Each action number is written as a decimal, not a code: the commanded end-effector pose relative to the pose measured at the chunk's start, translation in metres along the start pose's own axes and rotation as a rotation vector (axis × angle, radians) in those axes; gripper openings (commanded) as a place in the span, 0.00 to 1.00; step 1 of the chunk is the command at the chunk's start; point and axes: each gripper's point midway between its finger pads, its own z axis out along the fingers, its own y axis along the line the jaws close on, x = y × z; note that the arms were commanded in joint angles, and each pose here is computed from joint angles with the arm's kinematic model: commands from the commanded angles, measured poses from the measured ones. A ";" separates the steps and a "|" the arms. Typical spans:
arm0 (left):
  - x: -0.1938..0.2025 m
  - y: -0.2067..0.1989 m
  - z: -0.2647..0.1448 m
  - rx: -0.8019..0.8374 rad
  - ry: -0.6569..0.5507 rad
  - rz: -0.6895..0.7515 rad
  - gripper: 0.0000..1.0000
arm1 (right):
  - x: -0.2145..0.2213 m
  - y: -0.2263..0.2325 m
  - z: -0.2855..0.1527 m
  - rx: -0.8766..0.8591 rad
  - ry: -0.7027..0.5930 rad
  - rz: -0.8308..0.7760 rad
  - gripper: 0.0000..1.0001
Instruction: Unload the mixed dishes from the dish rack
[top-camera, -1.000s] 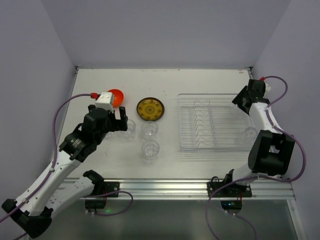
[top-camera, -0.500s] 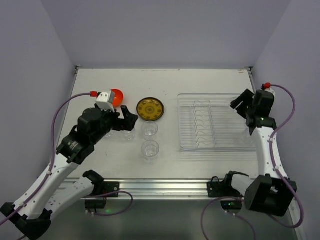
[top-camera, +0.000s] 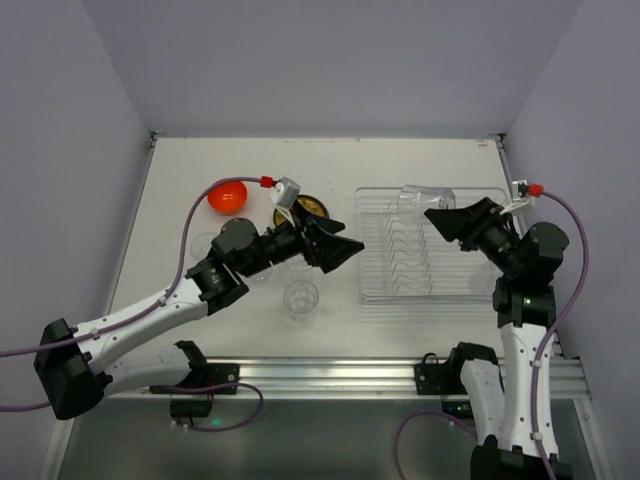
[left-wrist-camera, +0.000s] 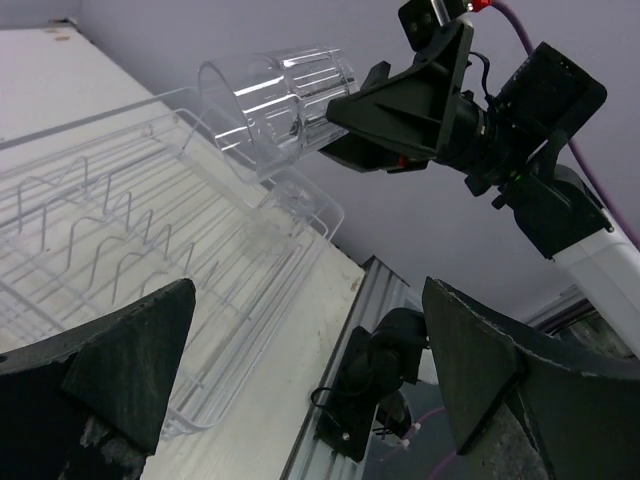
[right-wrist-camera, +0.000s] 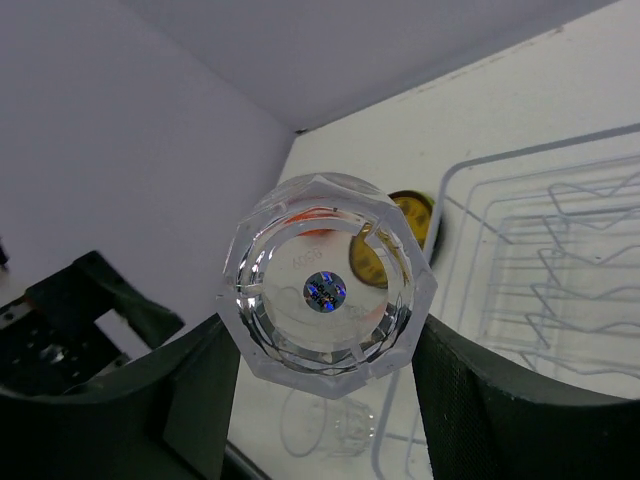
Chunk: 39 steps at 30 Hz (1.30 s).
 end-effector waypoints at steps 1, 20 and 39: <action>-0.040 -0.054 0.008 0.207 -0.174 0.044 1.00 | 0.004 0.061 -0.021 -0.257 0.044 -0.035 0.00; -0.028 -0.139 0.039 0.517 -0.247 0.021 0.58 | 0.035 0.130 -0.076 -0.557 0.182 -0.120 0.00; -0.010 0.044 -0.073 -0.718 0.146 0.218 0.00 | 0.012 -0.006 -0.041 0.138 -0.066 -0.148 0.99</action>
